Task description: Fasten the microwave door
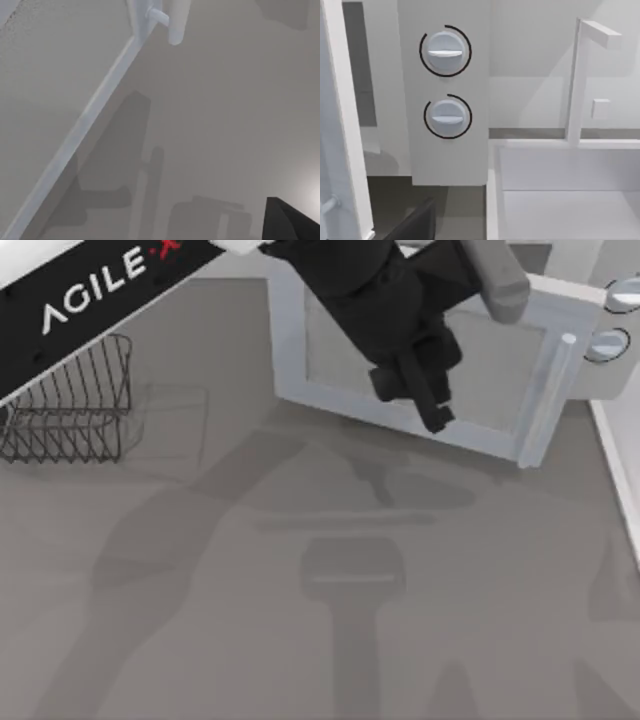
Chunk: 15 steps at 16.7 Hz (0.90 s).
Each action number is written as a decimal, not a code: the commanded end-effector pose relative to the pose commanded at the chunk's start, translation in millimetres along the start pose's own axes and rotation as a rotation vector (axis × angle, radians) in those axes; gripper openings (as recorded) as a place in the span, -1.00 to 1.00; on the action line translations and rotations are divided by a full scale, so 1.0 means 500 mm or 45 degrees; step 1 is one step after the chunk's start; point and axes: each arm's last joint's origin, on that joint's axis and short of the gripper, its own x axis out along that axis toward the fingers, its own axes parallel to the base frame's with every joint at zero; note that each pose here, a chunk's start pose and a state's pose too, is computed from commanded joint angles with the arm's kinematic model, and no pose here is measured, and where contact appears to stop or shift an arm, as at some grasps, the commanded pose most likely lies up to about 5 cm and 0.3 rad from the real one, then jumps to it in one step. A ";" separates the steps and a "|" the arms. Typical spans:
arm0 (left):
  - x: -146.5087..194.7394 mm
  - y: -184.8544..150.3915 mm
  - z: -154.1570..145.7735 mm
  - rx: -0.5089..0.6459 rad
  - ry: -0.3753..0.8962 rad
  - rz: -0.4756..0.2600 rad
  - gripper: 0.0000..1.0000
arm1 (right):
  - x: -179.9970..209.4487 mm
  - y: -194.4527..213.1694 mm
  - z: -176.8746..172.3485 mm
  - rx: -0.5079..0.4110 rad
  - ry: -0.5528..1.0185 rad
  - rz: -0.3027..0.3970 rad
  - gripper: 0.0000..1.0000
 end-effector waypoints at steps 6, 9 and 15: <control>0.002 -0.040 0.046 0.132 -0.093 -0.033 -1.00 | 0.000 0.000 0.000 0.000 0.000 0.000 1.00; 0.017 -0.054 0.057 0.141 -0.082 -0.065 -1.00 | 0.000 0.000 0.000 0.000 0.000 0.000 1.00; 0.020 -0.008 0.034 0.000 0.000 0.000 -1.00 | 0.000 0.000 0.000 0.000 0.000 0.000 1.00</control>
